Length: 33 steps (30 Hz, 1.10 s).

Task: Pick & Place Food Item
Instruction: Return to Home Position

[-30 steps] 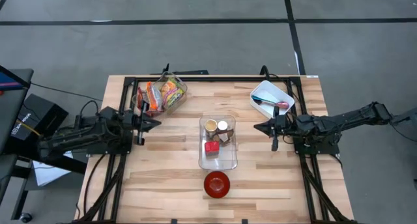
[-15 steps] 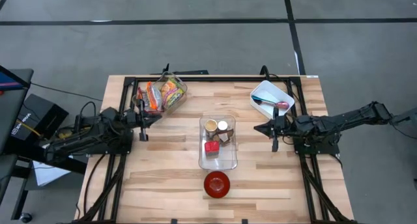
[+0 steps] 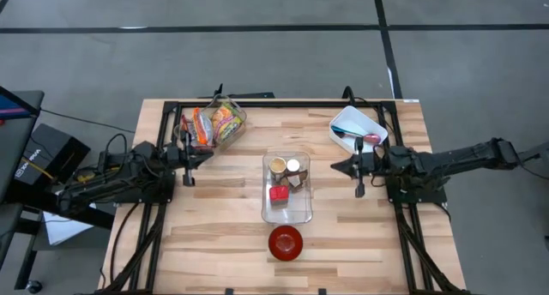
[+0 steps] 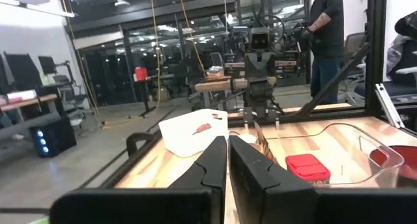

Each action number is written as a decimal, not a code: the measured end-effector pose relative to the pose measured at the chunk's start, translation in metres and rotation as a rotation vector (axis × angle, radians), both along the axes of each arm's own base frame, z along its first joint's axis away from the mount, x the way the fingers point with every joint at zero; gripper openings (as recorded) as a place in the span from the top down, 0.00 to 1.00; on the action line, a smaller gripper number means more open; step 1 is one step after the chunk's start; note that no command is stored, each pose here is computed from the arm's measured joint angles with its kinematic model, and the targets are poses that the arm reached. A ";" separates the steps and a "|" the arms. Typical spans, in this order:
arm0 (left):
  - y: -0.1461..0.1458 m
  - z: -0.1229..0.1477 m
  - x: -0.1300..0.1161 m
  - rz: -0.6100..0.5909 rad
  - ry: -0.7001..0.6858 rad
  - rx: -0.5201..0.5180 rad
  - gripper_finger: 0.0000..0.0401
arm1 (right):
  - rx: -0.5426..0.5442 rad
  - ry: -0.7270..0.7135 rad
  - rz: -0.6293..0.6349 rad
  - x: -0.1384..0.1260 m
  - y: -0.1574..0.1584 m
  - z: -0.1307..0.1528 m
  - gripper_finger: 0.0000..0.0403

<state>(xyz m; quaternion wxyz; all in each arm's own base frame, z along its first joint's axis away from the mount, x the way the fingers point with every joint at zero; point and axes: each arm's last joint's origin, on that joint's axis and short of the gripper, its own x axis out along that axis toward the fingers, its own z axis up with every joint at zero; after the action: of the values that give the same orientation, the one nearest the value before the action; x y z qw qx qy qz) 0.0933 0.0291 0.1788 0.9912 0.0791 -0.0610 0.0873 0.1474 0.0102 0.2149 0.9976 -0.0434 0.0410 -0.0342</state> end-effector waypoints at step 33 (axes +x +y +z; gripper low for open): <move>0.000 -0.004 0.005 -0.082 0.044 -0.063 1.00 | 0.083 -0.097 0.019 -0.050 -0.017 -0.048 1.00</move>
<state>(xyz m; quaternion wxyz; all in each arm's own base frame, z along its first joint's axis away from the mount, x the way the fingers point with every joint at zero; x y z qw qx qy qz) 0.0987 0.0286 0.1749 0.9970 0.0471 -0.0393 0.0467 0.0975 -0.0066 0.1671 0.9997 -0.0005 -0.0066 -0.0251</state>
